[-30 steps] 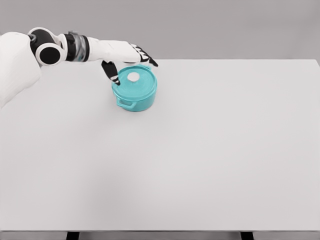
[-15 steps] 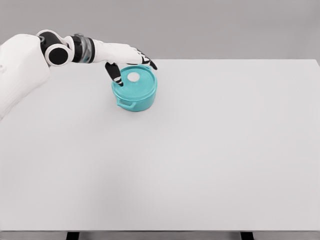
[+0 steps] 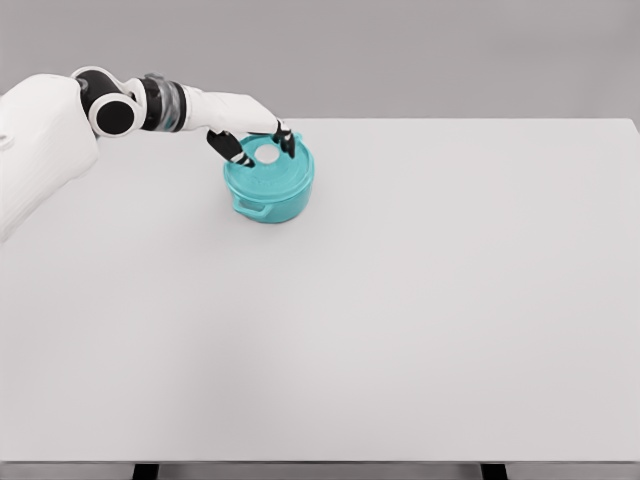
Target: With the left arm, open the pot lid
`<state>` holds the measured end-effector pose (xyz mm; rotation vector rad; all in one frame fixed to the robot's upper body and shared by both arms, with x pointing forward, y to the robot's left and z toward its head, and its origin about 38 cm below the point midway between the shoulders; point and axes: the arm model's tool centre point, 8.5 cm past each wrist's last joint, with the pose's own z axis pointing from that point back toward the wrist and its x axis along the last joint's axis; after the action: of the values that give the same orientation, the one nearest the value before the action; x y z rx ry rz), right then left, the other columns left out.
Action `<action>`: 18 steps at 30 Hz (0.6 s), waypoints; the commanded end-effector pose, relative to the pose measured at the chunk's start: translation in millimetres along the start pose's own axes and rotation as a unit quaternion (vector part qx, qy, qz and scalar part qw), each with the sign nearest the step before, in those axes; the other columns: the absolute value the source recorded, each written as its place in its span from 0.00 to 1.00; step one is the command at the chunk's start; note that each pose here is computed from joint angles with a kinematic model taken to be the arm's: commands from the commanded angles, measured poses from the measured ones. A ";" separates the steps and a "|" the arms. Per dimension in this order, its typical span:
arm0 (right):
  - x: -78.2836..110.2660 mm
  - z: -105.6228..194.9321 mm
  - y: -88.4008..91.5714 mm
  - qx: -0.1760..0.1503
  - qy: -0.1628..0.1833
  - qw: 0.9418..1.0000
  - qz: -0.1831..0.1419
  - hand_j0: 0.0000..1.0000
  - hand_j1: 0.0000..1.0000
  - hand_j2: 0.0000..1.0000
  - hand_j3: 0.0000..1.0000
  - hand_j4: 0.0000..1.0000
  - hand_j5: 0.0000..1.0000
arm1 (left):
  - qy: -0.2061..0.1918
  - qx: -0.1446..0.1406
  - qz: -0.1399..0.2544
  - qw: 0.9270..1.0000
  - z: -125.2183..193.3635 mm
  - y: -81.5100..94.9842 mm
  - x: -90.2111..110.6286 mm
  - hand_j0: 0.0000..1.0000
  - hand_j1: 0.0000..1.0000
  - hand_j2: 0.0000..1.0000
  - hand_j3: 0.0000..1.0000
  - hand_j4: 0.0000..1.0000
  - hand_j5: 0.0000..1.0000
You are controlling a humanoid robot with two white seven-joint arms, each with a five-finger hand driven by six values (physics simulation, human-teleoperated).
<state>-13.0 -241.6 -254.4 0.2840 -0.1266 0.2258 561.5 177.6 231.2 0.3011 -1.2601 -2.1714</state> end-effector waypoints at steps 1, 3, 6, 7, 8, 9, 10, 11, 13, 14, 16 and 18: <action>0.0 0.0 0.0 0.000 0.000 1.000 0.001 1.00 1.00 1.00 1.00 1.00 1.00 | -0.001 0.001 0.004 1.000 -0.3 -0.7 0.1 0.53 0.53 0.53 0.53 0.53 0.53; 0.0 0.0 0.0 0.000 0.000 1.000 0.001 1.00 1.00 1.00 1.00 1.00 1.00 | -0.002 0.001 0.007 1.000 -1.3 -3.7 0.2 0.51 0.51 0.51 0.51 0.51 0.51; 0.1 0.0 0.0 0.000 0.000 1.000 0.000 1.00 1.00 1.00 1.00 1.00 1.00 | -0.002 -0.001 0.009 1.000 -1.8 -7.3 -0.1 0.51 0.51 0.51 0.51 0.51 0.51; 0.0 0.0 0.0 0.000 0.000 1.000 0.001 1.00 1.00 1.00 1.00 1.00 1.00 | -0.003 -0.001 0.010 1.000 -2.0 -7.5 0.0 0.50 0.50 0.50 0.50 0.50 0.50; -0.9 0.1 0.2 0.000 0.000 1.000 0.000 1.00 1.00 1.00 1.00 1.00 1.00 | -0.002 0.000 0.011 1.000 -1.2 -7.3 -0.6 0.49 0.49 0.49 0.49 0.49 0.49; 0.1 0.0 0.0 0.000 0.000 1.000 0.000 1.00 1.00 1.00 1.00 1.00 1.00 | -0.003 0.001 0.011 1.000 -0.4 -7.0 -0.4 0.49 0.49 0.49 0.49 0.49 0.49; -0.9 0.1 0.2 0.000 0.001 1.000 0.000 1.00 1.00 1.00 1.00 1.00 1.00 | -0.008 0.008 0.011 1.000 0.0 -2.7 2.2 0.49 0.49 0.49 0.49 0.49 0.49; 0.1 0.0 0.0 0.000 0.000 1.000 0.000 1.00 1.00 1.00 1.00 1.00 1.00 | -0.020 0.016 0.012 1.000 0.4 1.2 7.7 0.49 0.49 0.49 0.49 0.49 0.49; 0.1 0.0 0.0 0.000 0.000 1.000 0.000 1.00 1.00 1.00 1.00 1.00 1.00 | -0.020 0.027 0.012 0.999 22.1 2.5 1.2 0.49 0.49 0.49 0.49 0.49 0.49; -0.9 0.1 0.2 0.000 0.000 1.000 0.000 1.00 1.00 1.00 1.00 1.00 1.00 | -0.019 0.032 0.013 0.999 33.3 2.2 -1.6 0.49 0.49 0.49 0.49 0.49 0.49; -0.9 0.1 0.2 0.000 0.001 1.000 0.000 1.00 1.00 1.00 1.00 1.00 1.00 | -0.008 0.038 0.018 0.999 55.9 -2.2 -12.5 0.49 0.49 0.49 0.49 0.49 0.49; -0.9 0.1 0.2 0.000 0.000 1.000 0.000 1.00 1.00 1.00 1.00 1.00 1.00 | 0.013 0.041 0.021 0.999 84.3 -8.7 -26.8 0.49 0.49 0.49 0.49 0.49 0.49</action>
<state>-13.9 -241.6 -254.4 0.2842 -0.1251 0.2255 544.8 231.7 255.5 0.3054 -1.3291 -2.1052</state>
